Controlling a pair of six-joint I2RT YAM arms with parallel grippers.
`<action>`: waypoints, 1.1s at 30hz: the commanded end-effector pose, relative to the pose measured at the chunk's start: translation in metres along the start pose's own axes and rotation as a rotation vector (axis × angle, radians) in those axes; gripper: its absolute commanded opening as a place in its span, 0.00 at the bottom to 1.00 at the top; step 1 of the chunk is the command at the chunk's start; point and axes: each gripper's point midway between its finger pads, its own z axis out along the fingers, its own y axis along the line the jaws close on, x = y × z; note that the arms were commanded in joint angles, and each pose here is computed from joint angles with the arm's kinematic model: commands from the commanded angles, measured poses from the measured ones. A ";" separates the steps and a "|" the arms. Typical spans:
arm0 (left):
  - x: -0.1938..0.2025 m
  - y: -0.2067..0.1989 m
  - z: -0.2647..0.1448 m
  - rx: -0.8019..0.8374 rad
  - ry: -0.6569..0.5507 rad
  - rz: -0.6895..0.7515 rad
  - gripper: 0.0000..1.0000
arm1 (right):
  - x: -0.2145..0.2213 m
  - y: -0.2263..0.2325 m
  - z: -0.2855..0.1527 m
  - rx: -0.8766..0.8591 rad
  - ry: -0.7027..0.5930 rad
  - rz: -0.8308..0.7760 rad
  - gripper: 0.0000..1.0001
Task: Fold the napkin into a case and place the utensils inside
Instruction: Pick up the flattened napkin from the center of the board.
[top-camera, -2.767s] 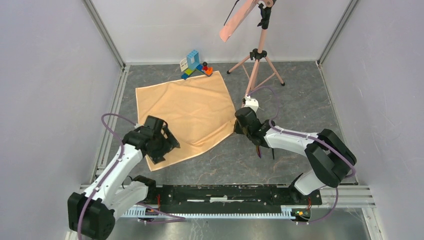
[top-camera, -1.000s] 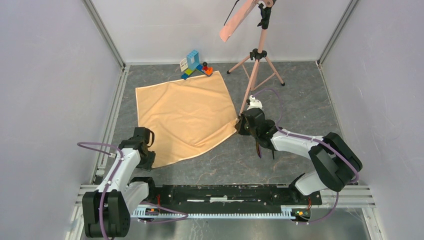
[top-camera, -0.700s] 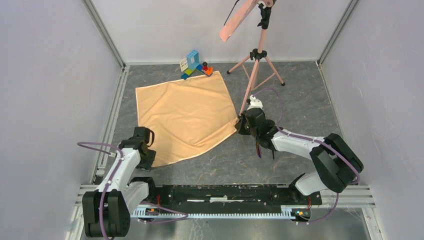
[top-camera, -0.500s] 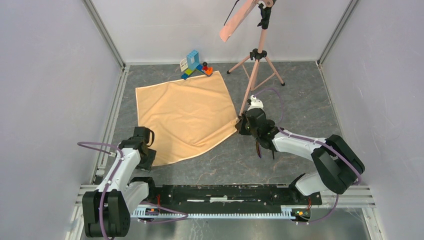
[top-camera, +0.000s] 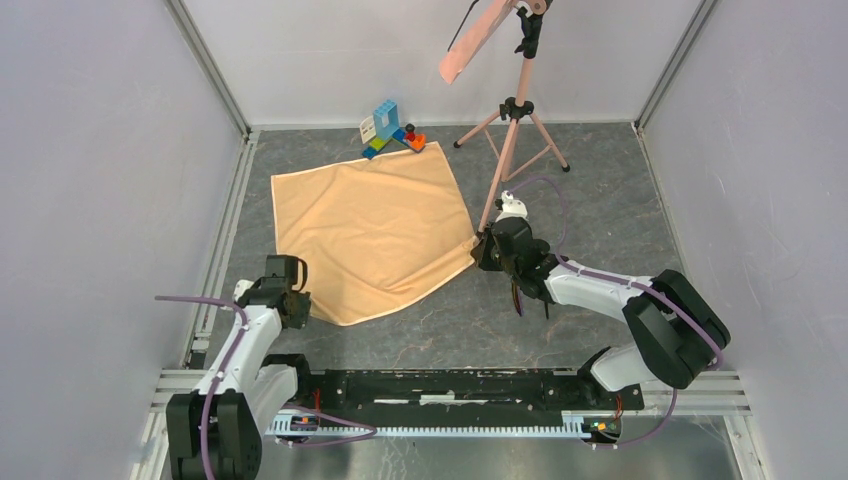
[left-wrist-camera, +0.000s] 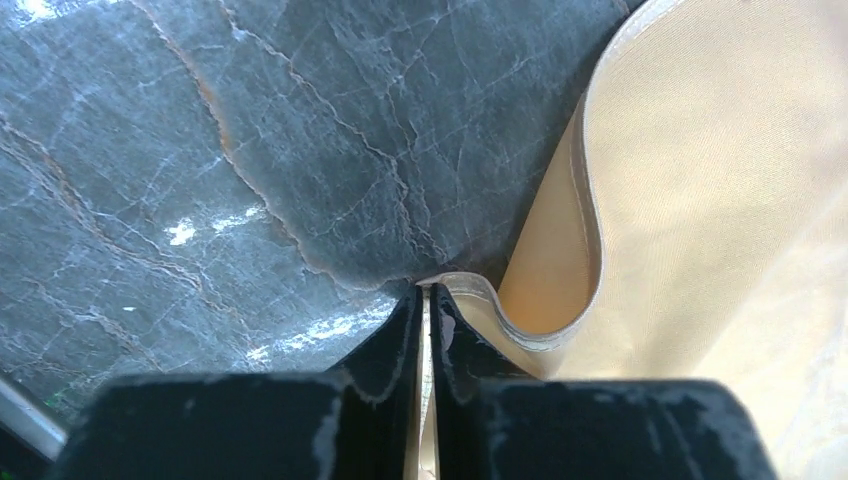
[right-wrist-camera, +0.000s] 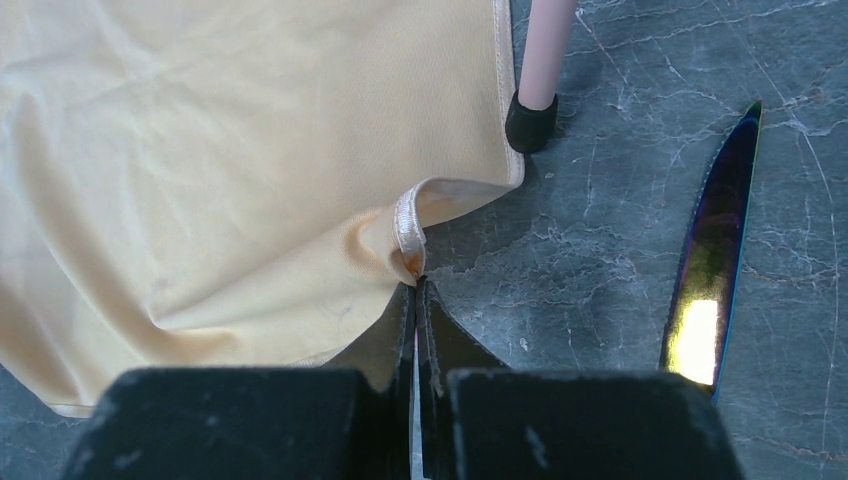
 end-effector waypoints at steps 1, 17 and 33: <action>0.001 0.015 0.006 -0.037 -0.011 0.020 0.05 | -0.019 0.004 -0.004 -0.013 -0.067 0.010 0.00; -0.003 0.020 -0.048 -0.039 0.053 0.098 0.62 | -0.019 0.027 -0.003 -0.126 -0.034 -0.051 0.00; 0.007 0.033 -0.013 -0.171 0.066 0.071 0.54 | -0.009 0.023 0.003 -0.130 -0.006 -0.042 0.00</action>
